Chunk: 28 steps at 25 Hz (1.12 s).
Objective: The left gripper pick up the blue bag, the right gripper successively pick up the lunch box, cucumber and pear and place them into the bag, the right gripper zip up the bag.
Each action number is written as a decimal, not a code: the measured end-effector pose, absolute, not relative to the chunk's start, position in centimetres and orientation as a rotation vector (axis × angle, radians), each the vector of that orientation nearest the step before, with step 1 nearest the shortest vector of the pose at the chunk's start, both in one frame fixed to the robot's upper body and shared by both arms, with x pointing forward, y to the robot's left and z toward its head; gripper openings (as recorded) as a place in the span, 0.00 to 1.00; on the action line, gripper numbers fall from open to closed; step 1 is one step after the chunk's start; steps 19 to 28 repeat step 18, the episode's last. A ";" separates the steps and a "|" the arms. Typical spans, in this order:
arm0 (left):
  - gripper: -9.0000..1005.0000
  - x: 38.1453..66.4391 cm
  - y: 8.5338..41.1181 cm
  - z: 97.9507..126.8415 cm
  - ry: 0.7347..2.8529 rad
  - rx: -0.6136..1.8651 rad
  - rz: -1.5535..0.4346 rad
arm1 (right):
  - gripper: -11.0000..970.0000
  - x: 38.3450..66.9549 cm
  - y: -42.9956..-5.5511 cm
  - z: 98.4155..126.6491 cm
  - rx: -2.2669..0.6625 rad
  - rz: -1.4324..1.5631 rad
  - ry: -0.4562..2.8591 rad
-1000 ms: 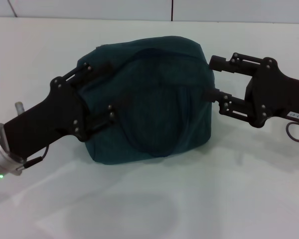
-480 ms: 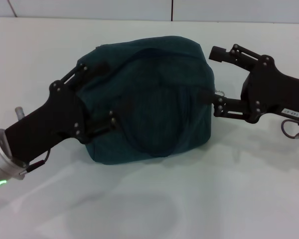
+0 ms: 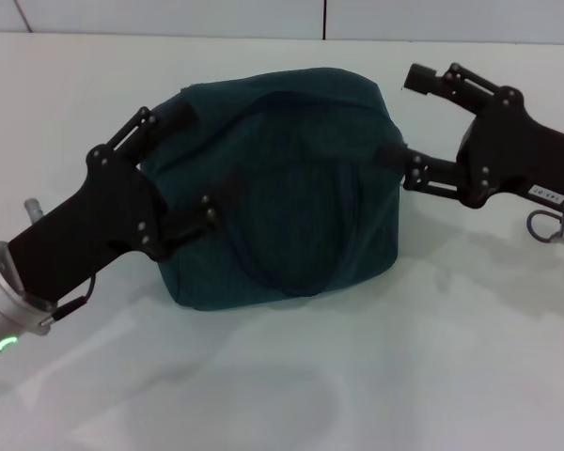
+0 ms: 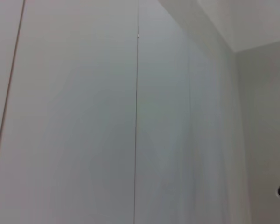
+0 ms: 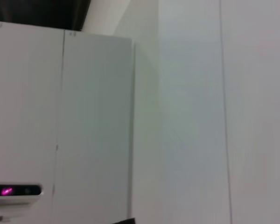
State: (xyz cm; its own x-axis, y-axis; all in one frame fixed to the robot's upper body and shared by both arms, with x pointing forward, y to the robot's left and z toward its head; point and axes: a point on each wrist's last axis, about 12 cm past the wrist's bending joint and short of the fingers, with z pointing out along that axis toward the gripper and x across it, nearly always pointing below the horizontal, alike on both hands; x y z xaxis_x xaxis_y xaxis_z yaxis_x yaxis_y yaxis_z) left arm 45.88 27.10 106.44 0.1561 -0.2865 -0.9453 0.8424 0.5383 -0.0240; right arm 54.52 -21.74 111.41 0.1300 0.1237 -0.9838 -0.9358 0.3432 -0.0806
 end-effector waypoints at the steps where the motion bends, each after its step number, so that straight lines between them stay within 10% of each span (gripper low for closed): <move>1: 0.89 45.9 27.1 106.5 1.138 0.601 -0.882 | 0.88 54.5 -21.8 111.4 -0.897 0.941 1.165; 28: 0.89 46.1 26.2 106.2 1.146 0.585 -0.922 | 0.88 53.9 -21.9 110.4 -0.857 0.942 1.172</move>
